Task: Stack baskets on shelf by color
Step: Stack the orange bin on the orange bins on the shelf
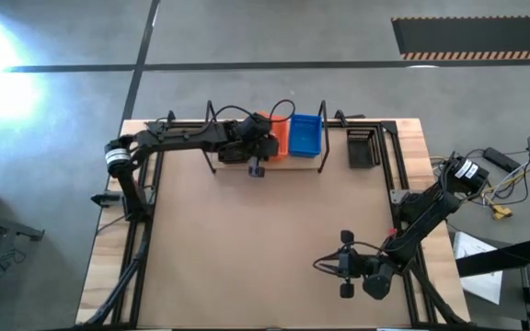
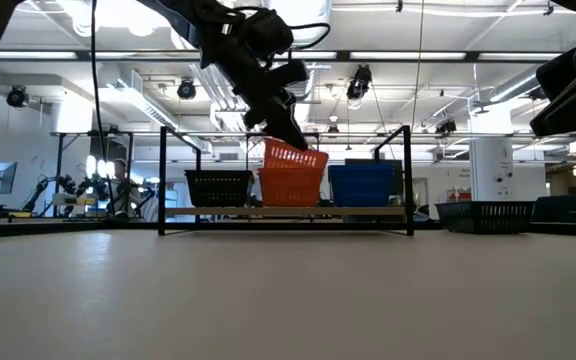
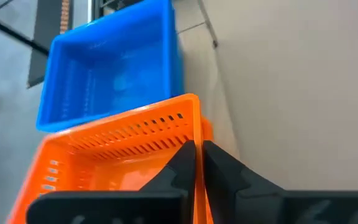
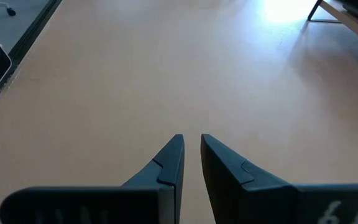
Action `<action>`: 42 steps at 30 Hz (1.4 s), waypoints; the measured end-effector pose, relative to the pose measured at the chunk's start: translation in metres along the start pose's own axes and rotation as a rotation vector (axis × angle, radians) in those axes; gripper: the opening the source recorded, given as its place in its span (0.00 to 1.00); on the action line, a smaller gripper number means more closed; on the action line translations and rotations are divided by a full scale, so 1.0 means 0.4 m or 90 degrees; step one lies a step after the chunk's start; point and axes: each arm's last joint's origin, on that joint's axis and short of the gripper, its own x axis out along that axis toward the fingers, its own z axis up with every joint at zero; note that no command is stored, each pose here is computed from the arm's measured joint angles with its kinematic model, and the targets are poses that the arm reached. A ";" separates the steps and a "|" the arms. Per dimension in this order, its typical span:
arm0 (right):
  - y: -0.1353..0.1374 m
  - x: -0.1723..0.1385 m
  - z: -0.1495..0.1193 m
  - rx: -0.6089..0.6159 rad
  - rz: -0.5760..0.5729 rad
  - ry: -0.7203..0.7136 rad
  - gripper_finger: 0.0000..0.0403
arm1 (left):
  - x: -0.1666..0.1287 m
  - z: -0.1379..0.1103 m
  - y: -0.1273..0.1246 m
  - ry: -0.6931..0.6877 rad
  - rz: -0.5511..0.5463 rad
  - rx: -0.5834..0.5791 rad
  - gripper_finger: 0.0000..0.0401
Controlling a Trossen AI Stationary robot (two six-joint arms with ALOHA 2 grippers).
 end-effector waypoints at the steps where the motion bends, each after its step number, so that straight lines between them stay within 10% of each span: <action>1: 0.000 0.000 0.000 0.000 0.000 0.000 0.12 | 0.000 0.001 0.000 -0.006 -0.002 0.000 0.01; 21: -0.001 0.000 -0.002 -0.004 -0.002 0.003 0.12 | -0.040 0.016 0.003 0.016 0.061 -0.030 0.41; 34: -0.006 0.001 -0.008 0.010 -0.007 0.005 0.12 | 0.046 -0.036 -0.051 0.061 0.023 -0.054 0.41; 42: -0.007 0.001 -0.008 0.009 -0.007 0.005 0.12 | 0.075 -0.053 -0.055 0.081 0.014 -0.059 0.20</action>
